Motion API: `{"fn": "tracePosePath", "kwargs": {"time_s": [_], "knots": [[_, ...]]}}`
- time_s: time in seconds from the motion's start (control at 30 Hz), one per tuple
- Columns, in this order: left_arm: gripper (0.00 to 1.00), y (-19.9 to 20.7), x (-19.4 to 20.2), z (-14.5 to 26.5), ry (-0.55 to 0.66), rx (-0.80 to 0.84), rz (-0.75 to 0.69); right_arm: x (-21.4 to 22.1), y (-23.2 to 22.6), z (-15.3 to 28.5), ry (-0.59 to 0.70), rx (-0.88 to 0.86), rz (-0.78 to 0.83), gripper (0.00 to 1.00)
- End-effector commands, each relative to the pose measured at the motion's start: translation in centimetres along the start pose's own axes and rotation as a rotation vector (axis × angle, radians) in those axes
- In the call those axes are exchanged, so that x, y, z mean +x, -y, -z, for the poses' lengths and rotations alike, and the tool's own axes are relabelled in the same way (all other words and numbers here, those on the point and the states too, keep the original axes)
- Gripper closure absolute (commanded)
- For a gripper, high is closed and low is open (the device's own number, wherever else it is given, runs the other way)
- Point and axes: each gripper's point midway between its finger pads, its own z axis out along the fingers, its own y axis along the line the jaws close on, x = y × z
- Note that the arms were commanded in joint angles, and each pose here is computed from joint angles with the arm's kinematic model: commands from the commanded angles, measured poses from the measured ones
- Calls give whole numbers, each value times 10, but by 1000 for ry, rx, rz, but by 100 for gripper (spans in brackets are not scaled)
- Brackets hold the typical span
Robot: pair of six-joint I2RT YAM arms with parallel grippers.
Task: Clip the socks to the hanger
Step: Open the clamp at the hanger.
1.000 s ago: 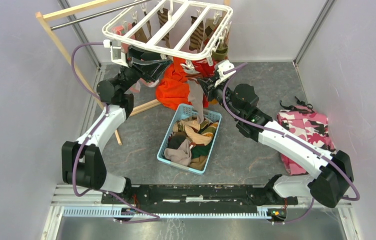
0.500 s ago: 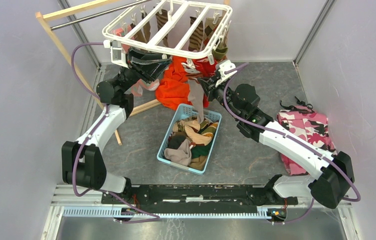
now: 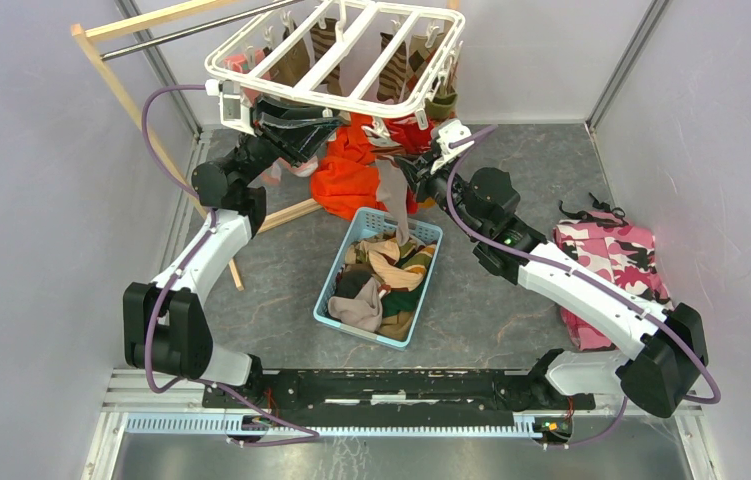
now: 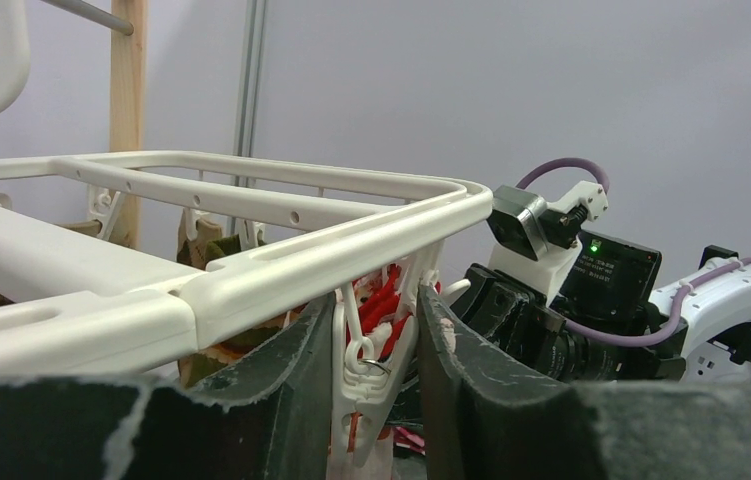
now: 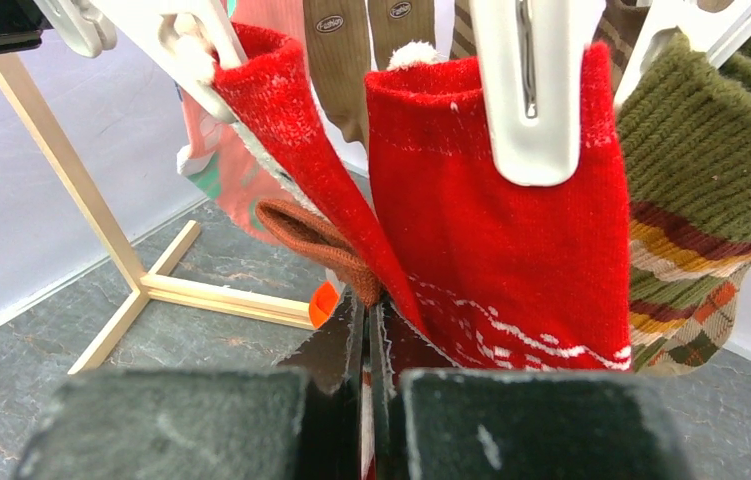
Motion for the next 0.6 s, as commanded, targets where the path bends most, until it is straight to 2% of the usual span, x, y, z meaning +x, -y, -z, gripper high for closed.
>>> {"fn": "tracePosePath", "kwargs": {"time_s": [0.0, 0.1, 0.2, 0.4, 0.57], "knots": [[93, 14, -15, -6, 18, 52, -18, -22, -2, 5, 64, -20, -12, 100], [71, 12, -15, -6, 15, 44, -10, -22, -2, 5, 65, -23, -12, 100], [57, 12, -14, -5, 11, 40, -13, -22, -3, 5, 64, -23, -12, 100], [49, 13, -13, -5, 1, 40, -15, -21, -2, 5, 63, -20, -13, 100], [49, 13, -13, -5, 0, 40, -16, -21, -2, 4, 61, -19, -14, 100]]}}
